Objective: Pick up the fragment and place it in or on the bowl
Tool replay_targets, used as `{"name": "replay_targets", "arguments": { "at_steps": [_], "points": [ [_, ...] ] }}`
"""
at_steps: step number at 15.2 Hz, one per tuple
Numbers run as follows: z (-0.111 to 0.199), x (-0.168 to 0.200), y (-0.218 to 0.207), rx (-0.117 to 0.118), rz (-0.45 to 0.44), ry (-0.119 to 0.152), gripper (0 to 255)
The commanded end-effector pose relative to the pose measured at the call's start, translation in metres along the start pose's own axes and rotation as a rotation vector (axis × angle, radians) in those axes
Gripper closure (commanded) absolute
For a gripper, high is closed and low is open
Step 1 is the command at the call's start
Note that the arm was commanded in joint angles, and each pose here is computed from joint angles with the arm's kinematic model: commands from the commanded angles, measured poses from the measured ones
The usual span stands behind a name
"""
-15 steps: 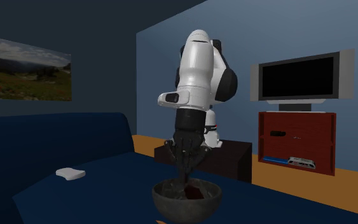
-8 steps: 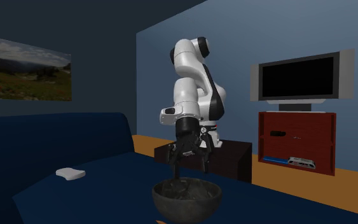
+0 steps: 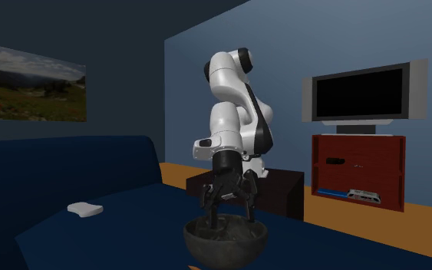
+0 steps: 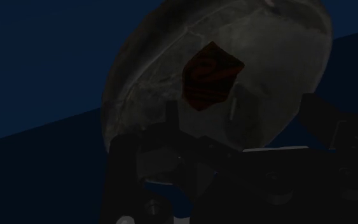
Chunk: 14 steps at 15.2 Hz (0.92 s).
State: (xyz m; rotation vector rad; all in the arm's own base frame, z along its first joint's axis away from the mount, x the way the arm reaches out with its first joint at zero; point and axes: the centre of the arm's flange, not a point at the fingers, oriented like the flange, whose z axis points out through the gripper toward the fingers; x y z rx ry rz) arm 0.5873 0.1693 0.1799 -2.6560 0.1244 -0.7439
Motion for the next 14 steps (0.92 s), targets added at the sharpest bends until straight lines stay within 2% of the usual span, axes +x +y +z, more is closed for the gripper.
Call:
{"name": "replay_targets", "arguments": {
  "at_steps": [1, 5, 6, 14],
  "points": [
    [0.0009, 0.0, 0.0001, 0.0, 0.0, 0.0, 0],
    [0.0009, 0.0, 0.0001, 0.0, 0.0, 0.0, 0],
    [0.0009, 0.0, 0.0001, 0.0, 0.0, 0.0, 255],
    [0.0009, 0.0, 0.0001, 0.0, 0.0, 0.0, 255]
  ]
}}
